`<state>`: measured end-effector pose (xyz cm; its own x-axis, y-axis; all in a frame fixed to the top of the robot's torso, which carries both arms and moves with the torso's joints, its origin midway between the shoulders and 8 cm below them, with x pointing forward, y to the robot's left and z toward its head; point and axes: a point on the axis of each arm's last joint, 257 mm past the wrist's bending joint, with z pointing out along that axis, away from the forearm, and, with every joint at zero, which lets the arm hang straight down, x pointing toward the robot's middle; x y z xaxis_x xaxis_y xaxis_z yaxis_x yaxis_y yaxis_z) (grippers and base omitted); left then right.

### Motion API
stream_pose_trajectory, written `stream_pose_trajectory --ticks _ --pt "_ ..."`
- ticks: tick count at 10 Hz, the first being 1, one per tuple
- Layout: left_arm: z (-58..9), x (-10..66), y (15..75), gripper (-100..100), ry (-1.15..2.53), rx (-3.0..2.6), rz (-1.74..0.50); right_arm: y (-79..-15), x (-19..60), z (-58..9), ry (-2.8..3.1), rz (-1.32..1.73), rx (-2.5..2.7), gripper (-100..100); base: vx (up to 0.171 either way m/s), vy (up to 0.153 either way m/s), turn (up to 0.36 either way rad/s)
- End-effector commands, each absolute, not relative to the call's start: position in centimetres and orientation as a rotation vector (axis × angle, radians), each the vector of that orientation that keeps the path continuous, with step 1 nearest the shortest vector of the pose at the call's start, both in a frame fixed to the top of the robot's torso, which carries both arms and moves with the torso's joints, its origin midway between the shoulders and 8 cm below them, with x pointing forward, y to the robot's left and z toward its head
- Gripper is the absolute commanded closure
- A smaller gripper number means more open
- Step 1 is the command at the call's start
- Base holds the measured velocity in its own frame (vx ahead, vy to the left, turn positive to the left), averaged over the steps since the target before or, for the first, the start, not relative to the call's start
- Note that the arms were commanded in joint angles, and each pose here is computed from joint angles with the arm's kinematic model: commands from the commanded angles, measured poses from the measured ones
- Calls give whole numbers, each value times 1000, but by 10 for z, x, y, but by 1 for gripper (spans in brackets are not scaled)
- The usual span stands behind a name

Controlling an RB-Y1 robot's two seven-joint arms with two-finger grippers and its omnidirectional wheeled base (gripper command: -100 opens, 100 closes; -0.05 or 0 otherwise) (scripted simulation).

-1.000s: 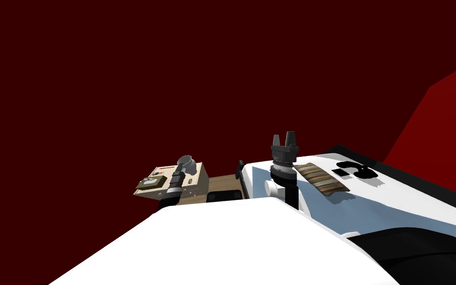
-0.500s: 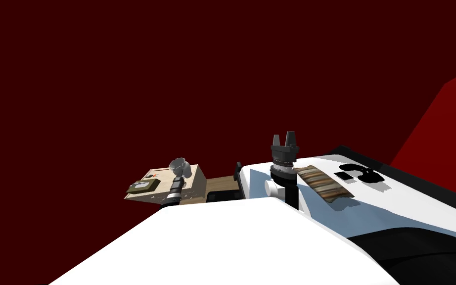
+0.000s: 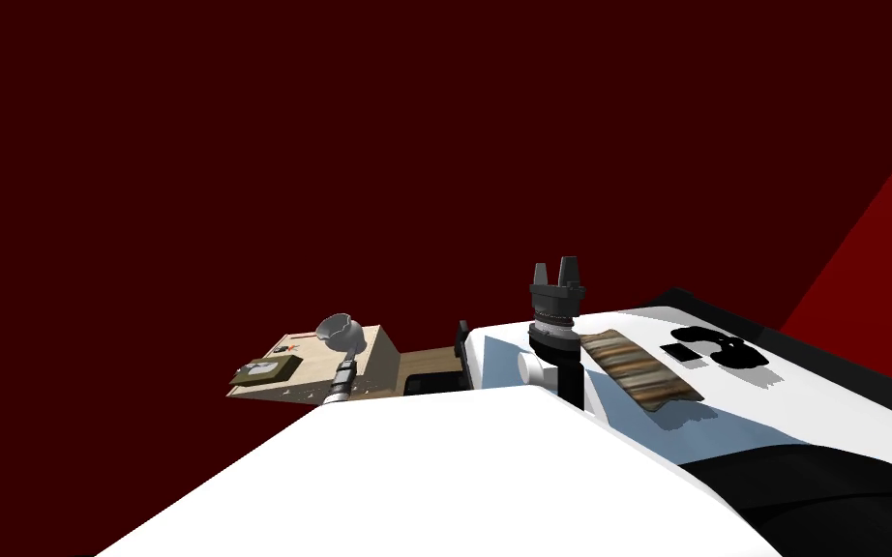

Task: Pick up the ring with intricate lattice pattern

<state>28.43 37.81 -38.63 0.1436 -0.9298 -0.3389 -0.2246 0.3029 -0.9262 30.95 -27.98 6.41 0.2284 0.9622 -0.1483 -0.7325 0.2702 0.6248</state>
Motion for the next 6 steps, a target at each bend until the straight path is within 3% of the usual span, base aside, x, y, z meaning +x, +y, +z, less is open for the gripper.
stream_pose_trajectory --ticks 1,6 --pt "-407 270 386 -100 1395 -1203 -681 -280 309 64 573 1229 478 0 55 -47 20" --pt "-447 239 398 -100 1476 -1242 -589 -280 309 64 573 1229 478 0 43 -32 22"
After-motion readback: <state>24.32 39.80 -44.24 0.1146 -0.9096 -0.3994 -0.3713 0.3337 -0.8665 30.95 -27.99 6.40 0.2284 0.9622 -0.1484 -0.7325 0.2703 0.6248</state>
